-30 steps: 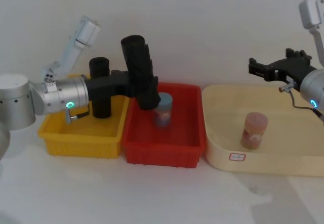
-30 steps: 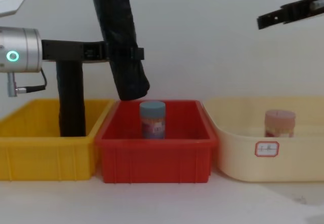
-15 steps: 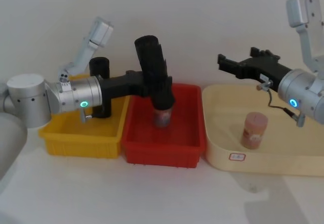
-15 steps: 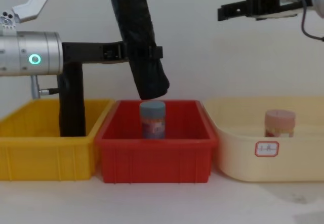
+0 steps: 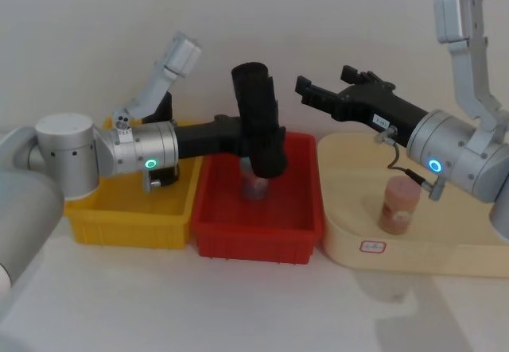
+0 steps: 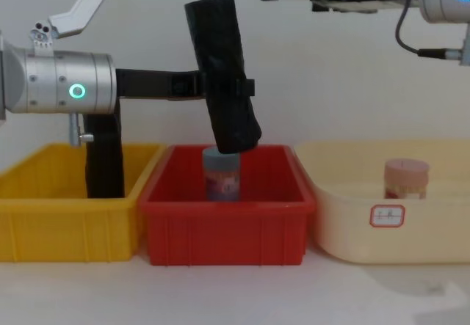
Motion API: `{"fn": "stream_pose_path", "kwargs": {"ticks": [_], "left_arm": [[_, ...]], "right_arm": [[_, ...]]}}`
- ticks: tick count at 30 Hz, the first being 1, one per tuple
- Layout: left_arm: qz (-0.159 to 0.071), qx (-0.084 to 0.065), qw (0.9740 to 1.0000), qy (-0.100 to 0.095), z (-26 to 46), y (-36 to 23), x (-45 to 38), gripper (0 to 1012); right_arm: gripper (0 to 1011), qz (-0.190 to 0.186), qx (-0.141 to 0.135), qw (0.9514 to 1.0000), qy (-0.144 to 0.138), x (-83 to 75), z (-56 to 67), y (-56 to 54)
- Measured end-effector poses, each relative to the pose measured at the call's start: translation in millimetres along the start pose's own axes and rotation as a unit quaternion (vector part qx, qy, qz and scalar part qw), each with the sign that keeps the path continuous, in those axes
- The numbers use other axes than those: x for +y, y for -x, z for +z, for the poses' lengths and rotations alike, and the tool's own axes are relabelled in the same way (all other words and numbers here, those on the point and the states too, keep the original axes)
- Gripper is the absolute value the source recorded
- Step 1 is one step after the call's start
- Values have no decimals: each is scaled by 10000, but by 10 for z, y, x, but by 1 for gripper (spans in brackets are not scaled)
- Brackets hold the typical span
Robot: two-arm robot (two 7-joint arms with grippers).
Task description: Pick up the garbage bag with the one hand and transfer it to the other hand.
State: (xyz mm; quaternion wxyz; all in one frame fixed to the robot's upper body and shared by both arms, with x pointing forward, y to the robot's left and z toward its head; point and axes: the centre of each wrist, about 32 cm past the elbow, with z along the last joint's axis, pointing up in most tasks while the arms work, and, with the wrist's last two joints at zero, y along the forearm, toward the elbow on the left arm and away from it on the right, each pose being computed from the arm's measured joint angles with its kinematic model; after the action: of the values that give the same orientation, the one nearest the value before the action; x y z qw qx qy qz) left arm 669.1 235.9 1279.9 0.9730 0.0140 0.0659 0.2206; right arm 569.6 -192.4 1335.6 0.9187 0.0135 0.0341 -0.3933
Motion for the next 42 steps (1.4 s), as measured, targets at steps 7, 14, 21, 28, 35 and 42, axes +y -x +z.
{"fn": "stream_pose_path", "kwargs": {"ticks": [7,14,21,28,35,42], "left_arm": [[114,-71,9995,-288,73,7,-80,419],[171,-94,9989,-431,133,6,-150,419],[206,-111,9984,-515,171,4,-193,419],[221,-120,9982,-551,189,4,-213,419],[236,-125,9980,-577,203,3,-226,419],[241,-128,9979,-591,208,3,-233,419]], "right_arm": [[1001,356,-10,9992,-190,16,-28,44],[1001,573,-78,9980,-245,27,-41,84],[1001,688,-140,9972,-241,46,-51,113],[1001,654,-193,9975,-200,87,-66,126],[1000,480,-313,9983,-70,168,-84,129],[1001,258,-445,9986,113,256,-97,118]]}}
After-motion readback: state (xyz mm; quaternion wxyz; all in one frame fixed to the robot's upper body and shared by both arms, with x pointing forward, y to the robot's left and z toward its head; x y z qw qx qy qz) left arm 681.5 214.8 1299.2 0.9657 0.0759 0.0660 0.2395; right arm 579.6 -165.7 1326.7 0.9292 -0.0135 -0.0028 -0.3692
